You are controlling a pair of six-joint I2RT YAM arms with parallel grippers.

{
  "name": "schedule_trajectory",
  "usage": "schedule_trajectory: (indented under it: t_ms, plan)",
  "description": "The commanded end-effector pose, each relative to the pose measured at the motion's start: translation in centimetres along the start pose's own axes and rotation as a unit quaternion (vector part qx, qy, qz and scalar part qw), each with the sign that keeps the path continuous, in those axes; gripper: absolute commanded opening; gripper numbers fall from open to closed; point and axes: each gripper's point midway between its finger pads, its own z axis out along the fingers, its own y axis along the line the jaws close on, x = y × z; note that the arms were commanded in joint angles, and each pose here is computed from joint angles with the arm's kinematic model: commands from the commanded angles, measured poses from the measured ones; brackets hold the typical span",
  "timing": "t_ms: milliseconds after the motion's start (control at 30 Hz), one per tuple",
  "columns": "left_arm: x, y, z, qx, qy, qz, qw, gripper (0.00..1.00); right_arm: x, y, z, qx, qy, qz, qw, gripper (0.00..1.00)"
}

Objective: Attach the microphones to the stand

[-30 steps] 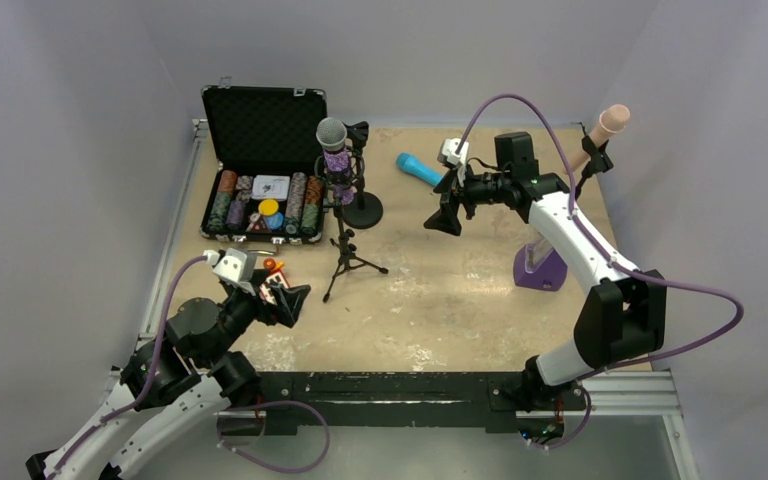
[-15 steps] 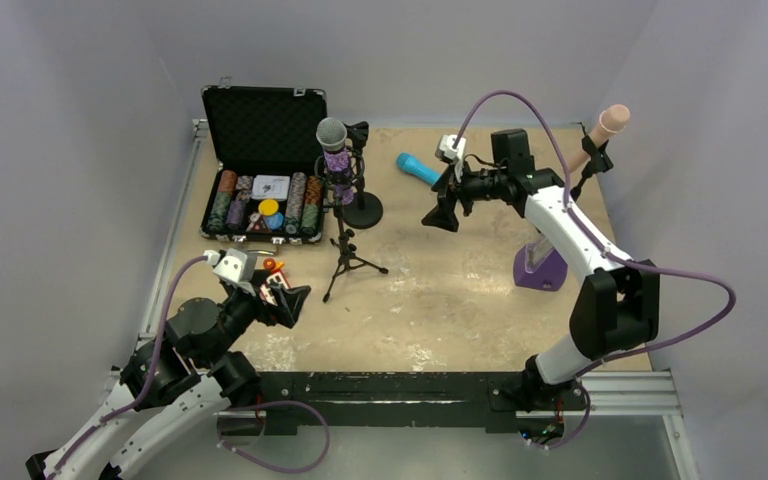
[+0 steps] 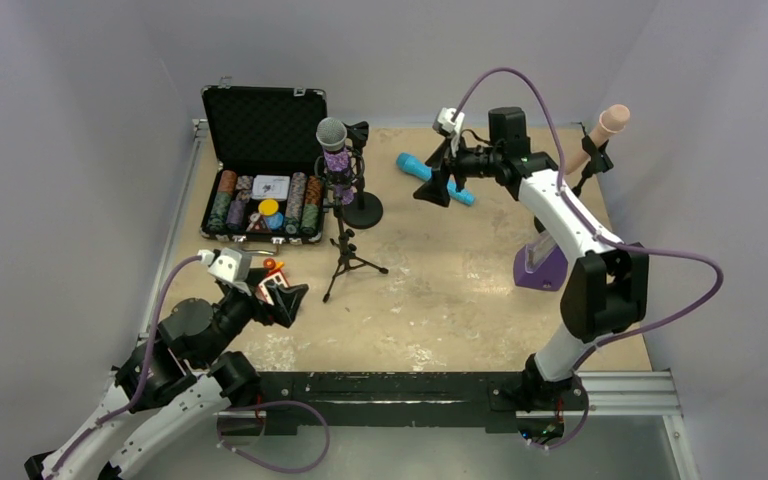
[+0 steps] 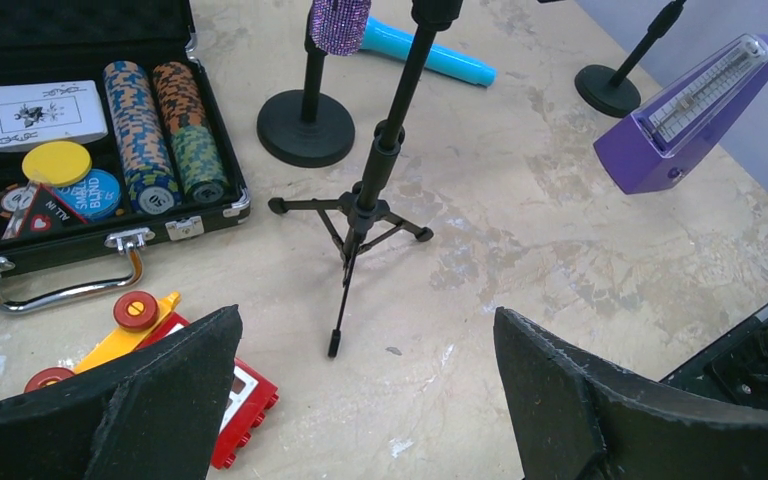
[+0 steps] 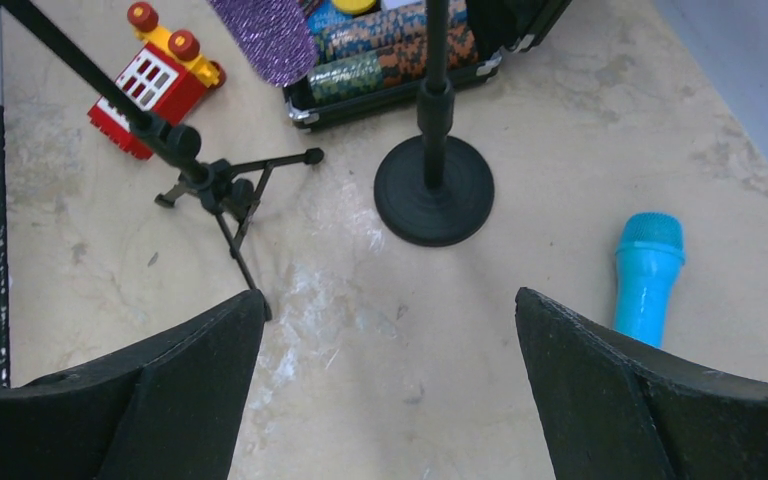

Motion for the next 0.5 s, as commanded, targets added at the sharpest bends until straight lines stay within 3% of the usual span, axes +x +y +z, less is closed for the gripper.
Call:
schedule_trajectory:
  t_ms: [0, 200, 367, 467]
  plan:
    - [-1.6, 0.0, -0.6, -0.003, -0.019, -0.016, 1.000, 1.00, -4.6, -1.7, 1.1, 0.004, -0.053, -0.019, 0.998, 0.99]
    - [-1.9, -0.2, -0.6, -0.002, -0.020, -0.024, 0.999, 1.00, -7.3, -3.2, 4.8, -0.024, -0.086, -0.015, 0.996, 0.98]
    - [-2.0, 0.0, -0.6, -0.010, -0.021, -0.032, 0.999, 1.00, -8.2, -3.0, 7.5, -0.047, -0.114, -0.070, 0.990, 0.97]
    - [-2.0, -0.1, -0.4, -0.012, -0.020, -0.034, 0.999, 1.00, -7.6, -3.3, 9.4, -0.068, -0.117, -0.048, 0.990, 0.93]
